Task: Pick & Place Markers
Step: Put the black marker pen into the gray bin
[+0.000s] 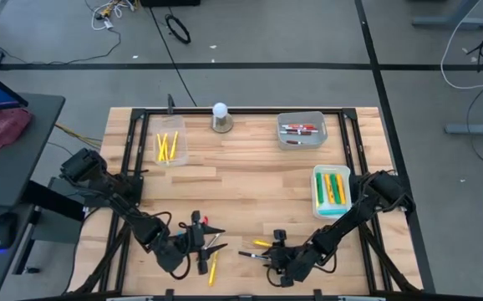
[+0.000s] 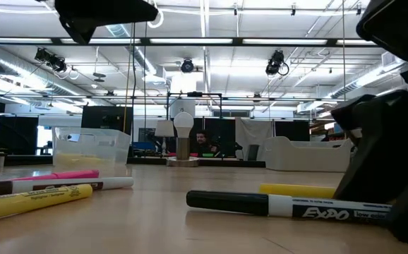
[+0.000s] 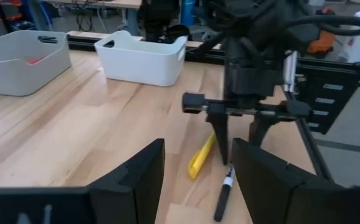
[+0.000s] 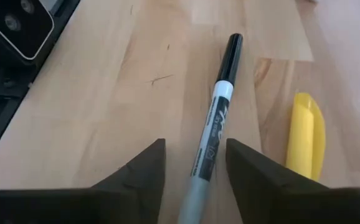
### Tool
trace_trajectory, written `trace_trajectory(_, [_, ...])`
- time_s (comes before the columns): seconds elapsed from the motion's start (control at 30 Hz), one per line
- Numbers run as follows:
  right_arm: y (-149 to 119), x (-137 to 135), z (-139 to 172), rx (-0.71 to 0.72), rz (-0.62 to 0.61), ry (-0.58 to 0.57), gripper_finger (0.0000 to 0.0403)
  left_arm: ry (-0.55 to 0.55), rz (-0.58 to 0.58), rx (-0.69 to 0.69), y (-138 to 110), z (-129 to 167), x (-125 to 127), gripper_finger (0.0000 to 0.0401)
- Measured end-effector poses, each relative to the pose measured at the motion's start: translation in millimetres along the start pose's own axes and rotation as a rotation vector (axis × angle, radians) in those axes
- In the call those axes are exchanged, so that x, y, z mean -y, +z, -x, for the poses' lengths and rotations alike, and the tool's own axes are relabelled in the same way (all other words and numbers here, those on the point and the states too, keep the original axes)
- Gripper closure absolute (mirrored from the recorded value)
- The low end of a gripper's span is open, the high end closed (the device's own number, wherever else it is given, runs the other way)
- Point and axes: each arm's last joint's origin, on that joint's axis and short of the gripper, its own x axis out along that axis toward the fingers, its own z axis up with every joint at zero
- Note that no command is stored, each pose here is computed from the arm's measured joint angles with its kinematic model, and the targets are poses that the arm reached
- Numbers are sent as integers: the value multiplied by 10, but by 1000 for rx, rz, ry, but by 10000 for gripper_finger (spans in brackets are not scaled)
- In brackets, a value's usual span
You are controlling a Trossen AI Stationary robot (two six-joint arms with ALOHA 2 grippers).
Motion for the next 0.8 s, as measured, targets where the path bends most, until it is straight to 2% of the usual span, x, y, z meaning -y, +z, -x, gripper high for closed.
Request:
trace_trajectory(0.13, [-35,20,-7,-38,7,-23,271,9,1,1,6,-19,-16,208])
trace_trajectory(0.4, [-66,38,-10,-60,17,-39,384,10,-1,0,5,-22,-19,208])
trace_trajectory(0.63, [93,41,121,5,-43,-12,372,7,-3,-1,2,-15,-13,208])
trace_trajectory(0.8, [460,72,479,142,-91,-36,385,5,-9,-3,-1,-10,-10,208])
